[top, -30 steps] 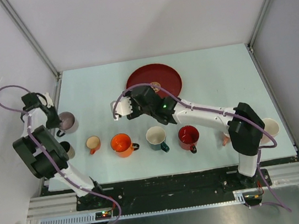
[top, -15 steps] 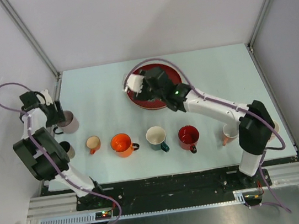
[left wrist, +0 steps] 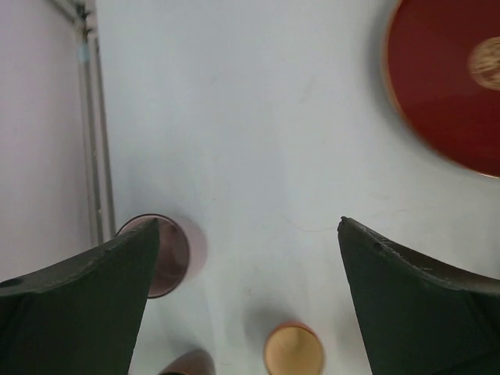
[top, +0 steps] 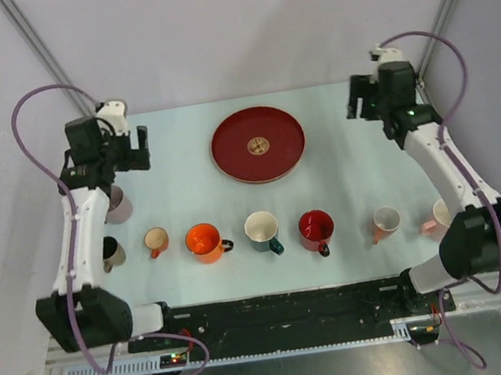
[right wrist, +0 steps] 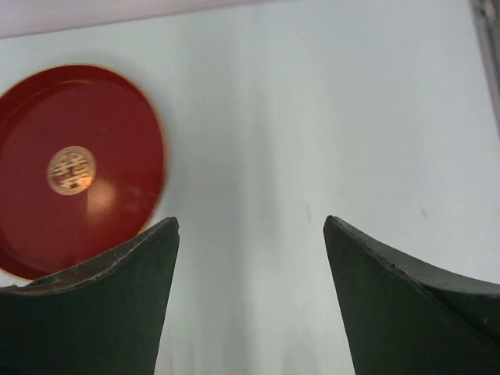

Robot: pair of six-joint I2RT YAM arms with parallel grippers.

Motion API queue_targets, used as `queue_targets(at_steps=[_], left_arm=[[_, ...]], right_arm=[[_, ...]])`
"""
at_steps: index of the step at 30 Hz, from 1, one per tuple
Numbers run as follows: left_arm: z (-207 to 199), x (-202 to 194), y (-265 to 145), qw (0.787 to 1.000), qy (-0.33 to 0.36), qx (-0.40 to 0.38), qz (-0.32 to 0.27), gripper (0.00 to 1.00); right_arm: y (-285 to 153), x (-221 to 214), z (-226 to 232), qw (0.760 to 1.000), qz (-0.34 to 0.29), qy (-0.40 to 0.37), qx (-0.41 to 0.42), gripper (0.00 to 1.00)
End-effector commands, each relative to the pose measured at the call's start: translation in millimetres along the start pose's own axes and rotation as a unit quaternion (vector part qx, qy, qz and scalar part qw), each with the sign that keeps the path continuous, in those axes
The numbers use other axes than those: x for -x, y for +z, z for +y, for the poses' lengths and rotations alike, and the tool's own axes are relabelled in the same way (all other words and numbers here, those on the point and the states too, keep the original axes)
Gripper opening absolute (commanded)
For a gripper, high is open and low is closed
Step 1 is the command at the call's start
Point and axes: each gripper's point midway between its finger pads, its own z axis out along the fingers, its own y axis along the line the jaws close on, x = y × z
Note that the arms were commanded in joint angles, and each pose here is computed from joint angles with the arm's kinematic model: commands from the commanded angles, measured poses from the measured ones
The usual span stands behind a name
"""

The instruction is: Turn the mug right side up

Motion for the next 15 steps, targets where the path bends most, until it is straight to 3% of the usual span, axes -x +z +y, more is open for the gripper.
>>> queue_targets(at_steps=[1,7,12,15], left_arm=[[-23,27,-66,0.998,-0.004,-0.002,-0.068,0.99],[-26,-41,-118,0.99,0.078,0.035,-0.113,1.0],[-33,-71,-133,0.973,0.026,0.063,-0.219,1.0],[-23,-94,-124,0.967,-0.014,0.103,-0.234,1.0]], right_arm=[[-43,-9,-36,0.994,-0.015,0.094,-0.06,0.8],[-92,-21,-71,0.98,-0.103,0.093,-0.143,0.81],[-112,-64,-74,0.977,-0.121,0.095,-0.145,0.81],[-118,-87,-70,0.98,-0.125,0.093,-0.127,0.8]])
